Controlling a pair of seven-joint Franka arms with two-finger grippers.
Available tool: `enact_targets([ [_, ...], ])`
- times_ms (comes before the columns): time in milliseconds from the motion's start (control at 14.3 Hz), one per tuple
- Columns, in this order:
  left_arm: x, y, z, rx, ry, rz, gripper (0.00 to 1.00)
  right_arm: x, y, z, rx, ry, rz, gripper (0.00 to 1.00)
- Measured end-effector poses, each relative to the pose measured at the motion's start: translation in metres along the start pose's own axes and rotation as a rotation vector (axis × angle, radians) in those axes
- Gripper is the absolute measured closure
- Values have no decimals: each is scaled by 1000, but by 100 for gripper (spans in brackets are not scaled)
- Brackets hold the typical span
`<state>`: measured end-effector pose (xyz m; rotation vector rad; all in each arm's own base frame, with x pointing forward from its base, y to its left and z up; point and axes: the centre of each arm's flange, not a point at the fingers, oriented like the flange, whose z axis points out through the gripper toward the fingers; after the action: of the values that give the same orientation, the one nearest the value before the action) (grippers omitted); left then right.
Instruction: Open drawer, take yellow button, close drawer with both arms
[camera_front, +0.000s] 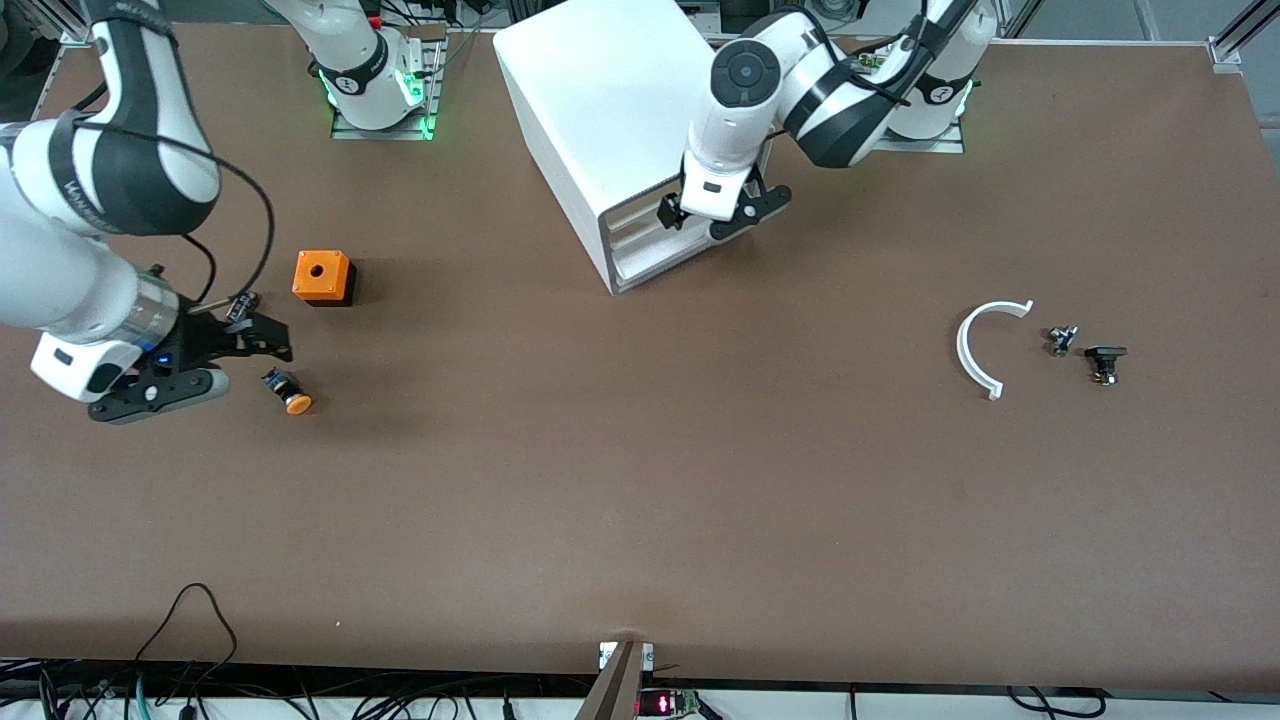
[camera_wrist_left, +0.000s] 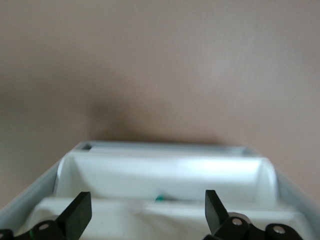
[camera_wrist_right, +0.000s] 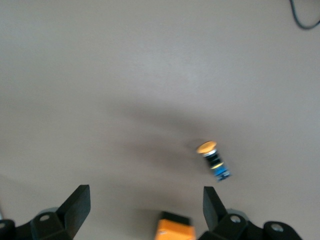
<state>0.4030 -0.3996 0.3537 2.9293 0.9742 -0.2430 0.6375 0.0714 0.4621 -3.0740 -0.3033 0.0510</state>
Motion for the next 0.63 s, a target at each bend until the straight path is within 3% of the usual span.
enact_targets([
  [140,79,-9,-31,-56,32,-58,0,1,-37,-16,-14,-21,57,0],
  [350,185,-46,-80,-89,96,39,0,-4,-65,-49,-109,-52,76,0],
  [631,269,-124,-174,-34,139,261,0,-16,18,-97,-145,-29,225,0],
])
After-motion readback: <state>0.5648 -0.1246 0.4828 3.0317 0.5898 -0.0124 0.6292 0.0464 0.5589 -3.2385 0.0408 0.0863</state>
